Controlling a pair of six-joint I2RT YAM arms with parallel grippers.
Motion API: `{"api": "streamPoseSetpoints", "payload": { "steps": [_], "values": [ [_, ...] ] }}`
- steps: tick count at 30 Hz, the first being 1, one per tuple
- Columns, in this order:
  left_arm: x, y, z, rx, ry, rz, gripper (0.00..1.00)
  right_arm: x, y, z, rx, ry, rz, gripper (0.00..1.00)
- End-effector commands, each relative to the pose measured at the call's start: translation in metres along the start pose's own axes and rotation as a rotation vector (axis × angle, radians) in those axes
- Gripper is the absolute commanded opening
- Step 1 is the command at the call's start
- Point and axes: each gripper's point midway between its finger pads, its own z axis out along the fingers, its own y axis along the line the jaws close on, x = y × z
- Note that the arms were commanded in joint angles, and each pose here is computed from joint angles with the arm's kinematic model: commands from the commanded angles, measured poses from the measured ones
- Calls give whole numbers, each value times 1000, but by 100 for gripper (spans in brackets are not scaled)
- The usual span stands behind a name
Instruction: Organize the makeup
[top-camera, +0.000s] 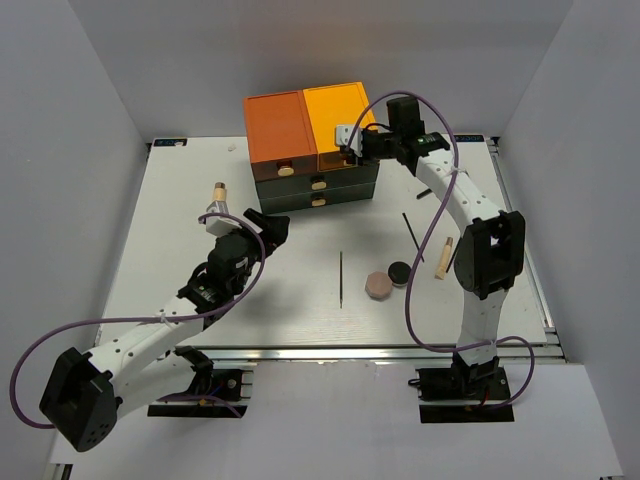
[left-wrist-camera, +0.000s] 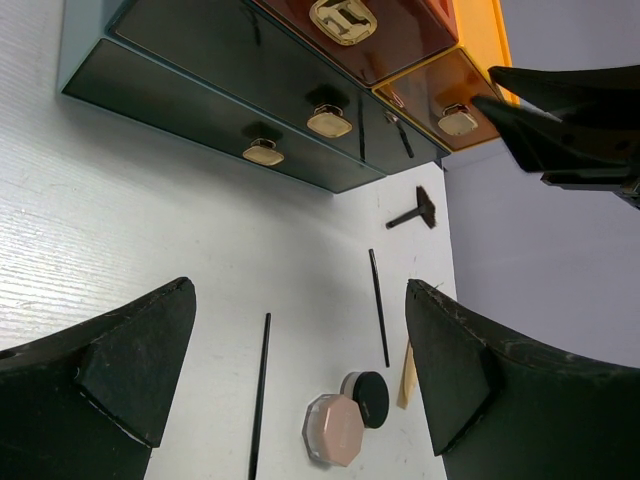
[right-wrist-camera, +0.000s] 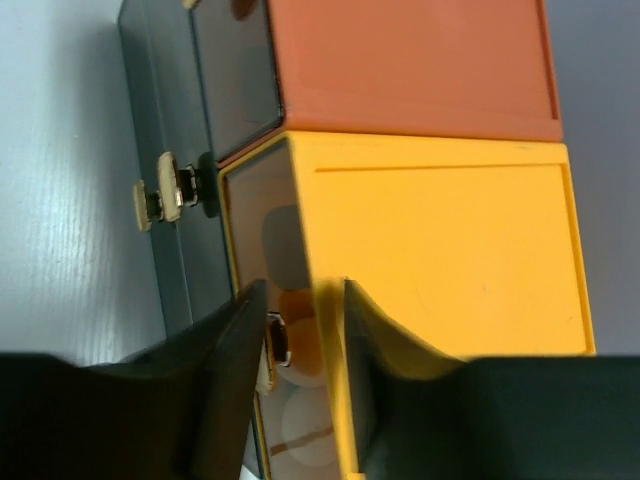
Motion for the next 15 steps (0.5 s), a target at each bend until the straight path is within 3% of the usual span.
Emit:
{"api": "streamPoseSetpoints", "payload": {
  "steps": [1, 4, 15],
  "values": [
    [-6, -4, -4, 15, -12, -5, 95, -16, 6, -13, -18, -25, 60, 46],
    [-6, -5, -4, 18, -12, -3, 96, -23, -4, -15, 34, -43, 65, 57],
    [-19, -29, 10, 51, -37, -25, 96, -89, -52, -57, 193, -177, 75, 70]
  ]
}}
